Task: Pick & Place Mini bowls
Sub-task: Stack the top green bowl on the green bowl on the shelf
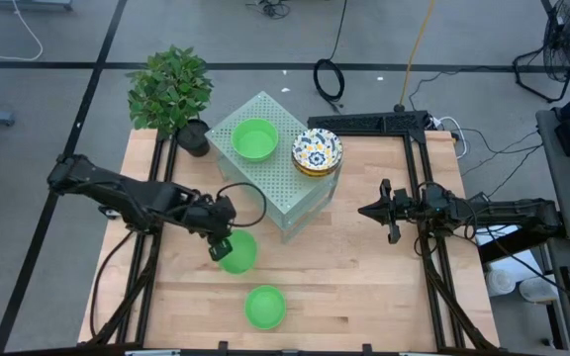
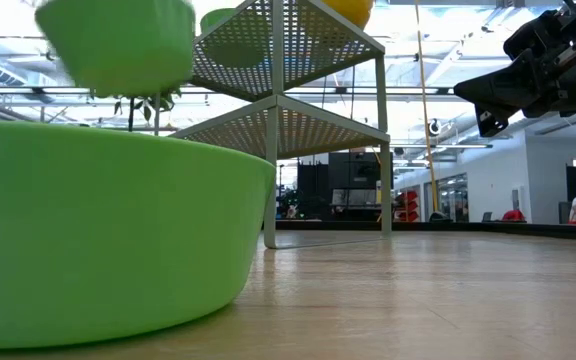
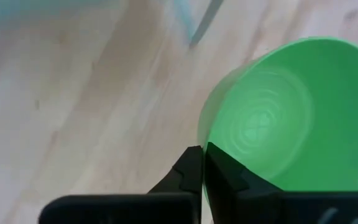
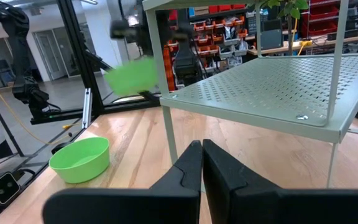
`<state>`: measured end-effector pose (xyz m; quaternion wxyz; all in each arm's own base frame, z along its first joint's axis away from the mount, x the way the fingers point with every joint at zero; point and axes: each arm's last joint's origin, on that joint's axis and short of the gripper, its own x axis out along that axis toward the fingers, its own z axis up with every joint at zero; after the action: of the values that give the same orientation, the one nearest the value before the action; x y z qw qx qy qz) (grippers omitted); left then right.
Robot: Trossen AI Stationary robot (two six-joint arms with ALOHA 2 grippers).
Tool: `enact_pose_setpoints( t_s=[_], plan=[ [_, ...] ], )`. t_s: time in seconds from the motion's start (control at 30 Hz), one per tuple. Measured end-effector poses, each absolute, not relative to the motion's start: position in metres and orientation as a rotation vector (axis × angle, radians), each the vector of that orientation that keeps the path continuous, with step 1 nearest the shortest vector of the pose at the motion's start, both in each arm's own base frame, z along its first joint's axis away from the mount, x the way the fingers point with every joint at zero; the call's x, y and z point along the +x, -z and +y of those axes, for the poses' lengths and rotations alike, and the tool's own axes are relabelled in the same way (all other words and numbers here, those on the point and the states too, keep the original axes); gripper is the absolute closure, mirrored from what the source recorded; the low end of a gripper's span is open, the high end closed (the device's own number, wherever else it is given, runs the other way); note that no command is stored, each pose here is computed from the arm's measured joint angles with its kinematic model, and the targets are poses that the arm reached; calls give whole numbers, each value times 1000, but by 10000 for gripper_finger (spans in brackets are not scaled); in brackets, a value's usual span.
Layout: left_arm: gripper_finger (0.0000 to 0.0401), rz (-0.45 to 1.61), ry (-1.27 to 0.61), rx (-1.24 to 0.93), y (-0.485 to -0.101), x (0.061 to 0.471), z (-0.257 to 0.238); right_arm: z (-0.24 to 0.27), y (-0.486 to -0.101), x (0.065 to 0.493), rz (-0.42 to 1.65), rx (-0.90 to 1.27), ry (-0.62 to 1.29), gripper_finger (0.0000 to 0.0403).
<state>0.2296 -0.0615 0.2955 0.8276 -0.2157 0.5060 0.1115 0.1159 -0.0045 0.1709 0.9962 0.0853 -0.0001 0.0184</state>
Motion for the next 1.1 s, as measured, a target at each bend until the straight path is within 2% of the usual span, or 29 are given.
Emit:
enact_pose_setpoints(
  t_s=[0.33, 0.57, 0.9, 1.1],
  plan=[
    [396, 654, -111, -130, -390, 232, -73, -5, -171, 116, -1, 171, -34, 403],
    [394, 372, -137, -7, -451, 229, -66, -5, -171, 116, -1, 168, -33, 403],
    [397, 97, -320, -156, -540, 200, -15, -6, -171, 116, -5, 164, 14, 403],
    [398, 120, -504, -315, -552, 207, 18, -6, -171, 116, -9, 164, 14, 403]
  ],
)
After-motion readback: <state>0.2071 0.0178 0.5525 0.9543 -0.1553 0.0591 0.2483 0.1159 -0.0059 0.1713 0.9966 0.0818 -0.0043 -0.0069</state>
